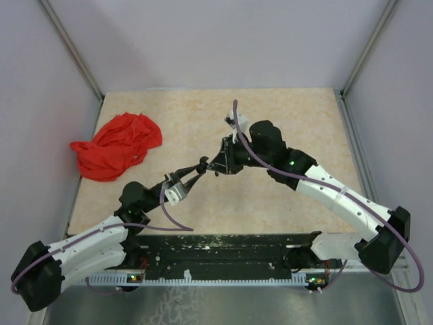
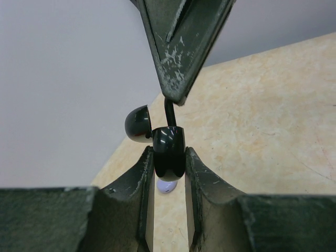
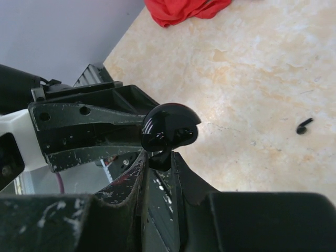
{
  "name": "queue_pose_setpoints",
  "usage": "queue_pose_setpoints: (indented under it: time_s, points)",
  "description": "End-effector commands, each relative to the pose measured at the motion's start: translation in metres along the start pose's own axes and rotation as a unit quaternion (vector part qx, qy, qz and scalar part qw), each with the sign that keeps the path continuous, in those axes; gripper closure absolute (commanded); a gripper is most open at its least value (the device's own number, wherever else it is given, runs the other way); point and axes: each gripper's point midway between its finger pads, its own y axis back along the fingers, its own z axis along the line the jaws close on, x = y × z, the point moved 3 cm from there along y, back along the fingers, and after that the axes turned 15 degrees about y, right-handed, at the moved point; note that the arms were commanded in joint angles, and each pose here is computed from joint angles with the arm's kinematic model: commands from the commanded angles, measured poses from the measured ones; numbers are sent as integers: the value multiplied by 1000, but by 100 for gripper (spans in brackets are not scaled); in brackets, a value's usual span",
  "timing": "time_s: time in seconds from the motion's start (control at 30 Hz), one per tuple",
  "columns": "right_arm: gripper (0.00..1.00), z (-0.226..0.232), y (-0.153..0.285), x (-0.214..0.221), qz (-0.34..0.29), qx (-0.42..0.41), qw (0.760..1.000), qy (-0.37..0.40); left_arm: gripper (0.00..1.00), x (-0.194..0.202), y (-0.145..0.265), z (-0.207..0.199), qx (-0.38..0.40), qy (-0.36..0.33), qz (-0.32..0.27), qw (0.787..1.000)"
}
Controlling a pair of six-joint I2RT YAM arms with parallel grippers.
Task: Insert the wireless bluetooth earbuds into the charging case
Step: Pick up the earbud from the charging case, then place the earbud in the charging case.
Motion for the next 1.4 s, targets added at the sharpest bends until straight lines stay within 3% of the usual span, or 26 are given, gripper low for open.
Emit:
queue_pose_setpoints:
  time_s: [0.0, 0.27, 0.5, 1.03, 1.37]
  points:
    - [100, 2, 29, -38, -56, -7, 997, 53, 100, -5, -2, -3, 15, 12, 10, 1000]
    - [100, 1, 44, -31, -59, -22, 988, 138, 100, -8, -1, -3, 39, 43, 23, 998]
    - [100, 11, 61, -24, -94, -60, 962, 250, 100, -20, 4, -7, 121, 106, -15, 987]
    - [100, 34, 60, -5, -122, -174, 912, 350, 100, -48, 27, -33, 283, 175, -79, 940]
    - [100, 46, 54, -8, -151, -192, 890, 385, 100, -46, 27, -36, 297, 186, -78, 933]
